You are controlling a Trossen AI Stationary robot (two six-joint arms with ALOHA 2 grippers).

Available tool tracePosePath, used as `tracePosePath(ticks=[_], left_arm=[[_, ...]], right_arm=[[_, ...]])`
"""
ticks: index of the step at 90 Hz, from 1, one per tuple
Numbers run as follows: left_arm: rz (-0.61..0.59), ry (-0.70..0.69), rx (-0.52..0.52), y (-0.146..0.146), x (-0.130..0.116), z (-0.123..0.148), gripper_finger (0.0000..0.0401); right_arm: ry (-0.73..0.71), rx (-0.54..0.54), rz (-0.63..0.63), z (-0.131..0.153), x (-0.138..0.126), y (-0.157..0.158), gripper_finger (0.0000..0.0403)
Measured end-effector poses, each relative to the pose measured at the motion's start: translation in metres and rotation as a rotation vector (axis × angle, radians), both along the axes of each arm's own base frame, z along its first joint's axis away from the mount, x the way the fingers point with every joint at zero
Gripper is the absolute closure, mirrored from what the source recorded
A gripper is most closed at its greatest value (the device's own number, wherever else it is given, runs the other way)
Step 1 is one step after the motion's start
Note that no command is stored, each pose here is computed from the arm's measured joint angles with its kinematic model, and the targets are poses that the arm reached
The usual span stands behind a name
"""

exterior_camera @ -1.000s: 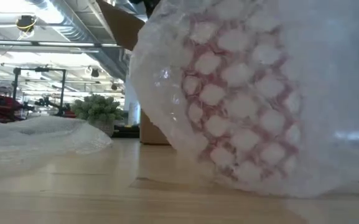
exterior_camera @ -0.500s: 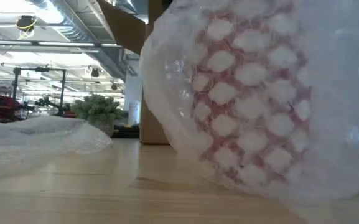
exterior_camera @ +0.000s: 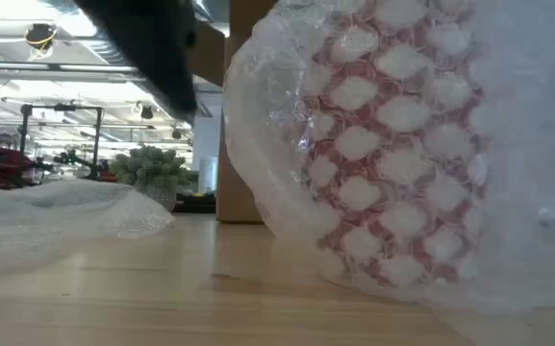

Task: Wrap mug
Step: Wrap the red mug with transparent bubble wrap

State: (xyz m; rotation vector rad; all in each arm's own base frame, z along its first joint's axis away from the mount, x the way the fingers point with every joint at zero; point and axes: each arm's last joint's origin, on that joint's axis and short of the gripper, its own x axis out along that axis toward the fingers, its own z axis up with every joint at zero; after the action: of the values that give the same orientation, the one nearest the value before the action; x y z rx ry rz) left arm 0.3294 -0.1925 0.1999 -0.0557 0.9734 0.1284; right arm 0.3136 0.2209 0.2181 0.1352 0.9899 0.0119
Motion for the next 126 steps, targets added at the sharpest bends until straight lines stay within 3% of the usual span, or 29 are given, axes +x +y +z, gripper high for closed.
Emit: tracePosePath(ticks=[12,33,51,75,98,109,126], left_arm=[[-0.016,-0.179,-0.076,-0.001,0.011,-0.005,0.0401],[-0.066,-0.341,-0.091,-0.001,0.024,0.008,0.0401],[-0.096,-0.327,-0.113,-0.003,0.024,0.012,0.0401],[-0.119,-0.161,-0.117,-0.003,0.007,0.009,0.0401],[-0.095,-0.395,-0.134,-0.006,0.011,0.041,0.0401],[-0.141,-0.426,-0.157,-0.005,0.023,0.035,0.0401],[-0.116,-0.358,-0.175,0.004,0.037,0.009,0.0401]], right_arm=[[-0.002,-0.001,-0.002,0.000,0.000,0.000,0.0403],[-0.004,-0.003,-0.003,0.001,0.000,0.000,0.0403],[-0.007,-0.001,-0.003,0.001,0.000,0.000,0.0403],[-0.038,0.009,-0.005,0.003,0.002,0.001,0.0403],[-0.046,-0.002,0.005,-0.006,0.009,0.003,0.0403],[-0.039,0.010,0.014,-0.012,0.012,0.005,0.0403],[-0.051,0.010,0.012,-0.012,0.013,0.005,0.0403]])
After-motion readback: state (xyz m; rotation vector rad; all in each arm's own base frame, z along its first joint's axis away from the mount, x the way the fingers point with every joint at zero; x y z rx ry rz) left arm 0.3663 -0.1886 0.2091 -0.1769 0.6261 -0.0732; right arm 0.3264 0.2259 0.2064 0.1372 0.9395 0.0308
